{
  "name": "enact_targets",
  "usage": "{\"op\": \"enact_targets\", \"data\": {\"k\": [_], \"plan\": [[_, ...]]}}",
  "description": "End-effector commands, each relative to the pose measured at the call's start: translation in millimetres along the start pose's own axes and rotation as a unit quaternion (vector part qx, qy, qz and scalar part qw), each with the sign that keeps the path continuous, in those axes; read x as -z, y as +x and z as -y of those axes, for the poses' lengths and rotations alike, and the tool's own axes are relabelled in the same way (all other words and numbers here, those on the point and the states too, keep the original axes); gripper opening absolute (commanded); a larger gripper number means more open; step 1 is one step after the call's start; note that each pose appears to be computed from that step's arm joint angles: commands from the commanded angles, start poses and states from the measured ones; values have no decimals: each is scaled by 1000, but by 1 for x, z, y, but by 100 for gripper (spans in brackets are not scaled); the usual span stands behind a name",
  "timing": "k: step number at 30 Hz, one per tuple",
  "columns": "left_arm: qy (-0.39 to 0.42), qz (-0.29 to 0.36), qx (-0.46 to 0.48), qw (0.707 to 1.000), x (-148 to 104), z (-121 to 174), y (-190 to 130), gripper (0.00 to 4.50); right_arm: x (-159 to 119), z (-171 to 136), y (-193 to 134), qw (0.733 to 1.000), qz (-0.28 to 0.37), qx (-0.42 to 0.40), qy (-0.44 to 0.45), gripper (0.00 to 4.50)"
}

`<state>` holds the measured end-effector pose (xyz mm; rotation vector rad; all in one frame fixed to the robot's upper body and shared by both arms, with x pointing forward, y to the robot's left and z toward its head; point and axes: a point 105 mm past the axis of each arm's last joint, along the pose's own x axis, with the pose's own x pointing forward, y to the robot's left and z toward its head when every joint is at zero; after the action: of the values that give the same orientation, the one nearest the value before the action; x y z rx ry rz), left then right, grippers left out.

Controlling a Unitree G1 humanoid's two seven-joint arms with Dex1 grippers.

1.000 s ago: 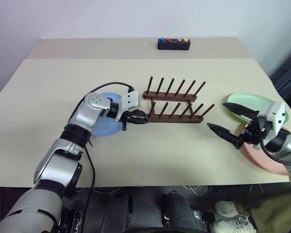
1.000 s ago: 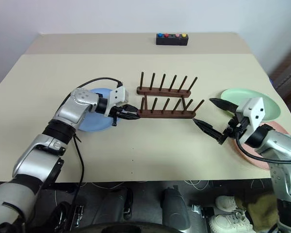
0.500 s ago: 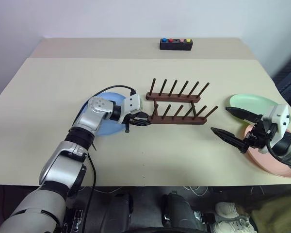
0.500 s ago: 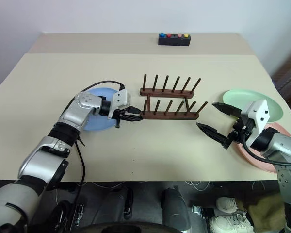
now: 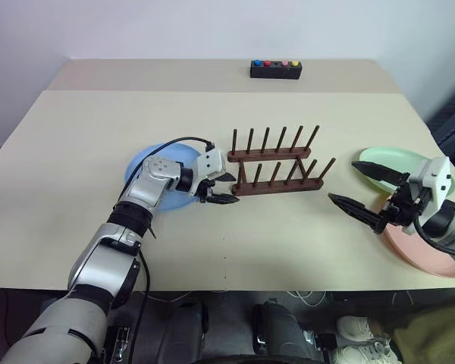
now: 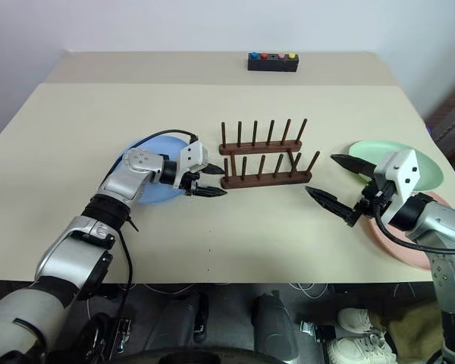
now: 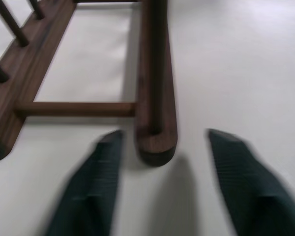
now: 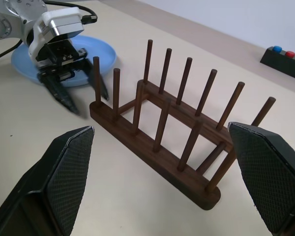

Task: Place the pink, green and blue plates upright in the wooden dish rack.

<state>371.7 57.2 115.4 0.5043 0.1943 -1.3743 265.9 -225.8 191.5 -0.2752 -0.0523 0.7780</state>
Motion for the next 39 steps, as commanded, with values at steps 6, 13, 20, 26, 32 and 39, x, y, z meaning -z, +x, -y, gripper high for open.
{"op": "enact_targets", "data": {"k": [6,13,20,26,32,39], "plan": [[33,42,-72,996,-29,-27,-20,445,-9,1,3,1000,18,1,-17,450],[14,94,-91,991,-70,-37,-53,445,-10,3,8,1000,28,2,-8,450],[-8,93,-114,989,-81,-38,-87,314,-14,8,16,998,59,10,3,265],[-72,107,22,991,-86,28,-83,4,-5,2,24,998,65,5,9,0],[-97,79,12,992,-64,45,-54,1,18,6,32,1000,15,19,-6,0],[-137,48,-39,989,-42,45,-15,1,49,2,36,998,-50,24,-33,0]]}}
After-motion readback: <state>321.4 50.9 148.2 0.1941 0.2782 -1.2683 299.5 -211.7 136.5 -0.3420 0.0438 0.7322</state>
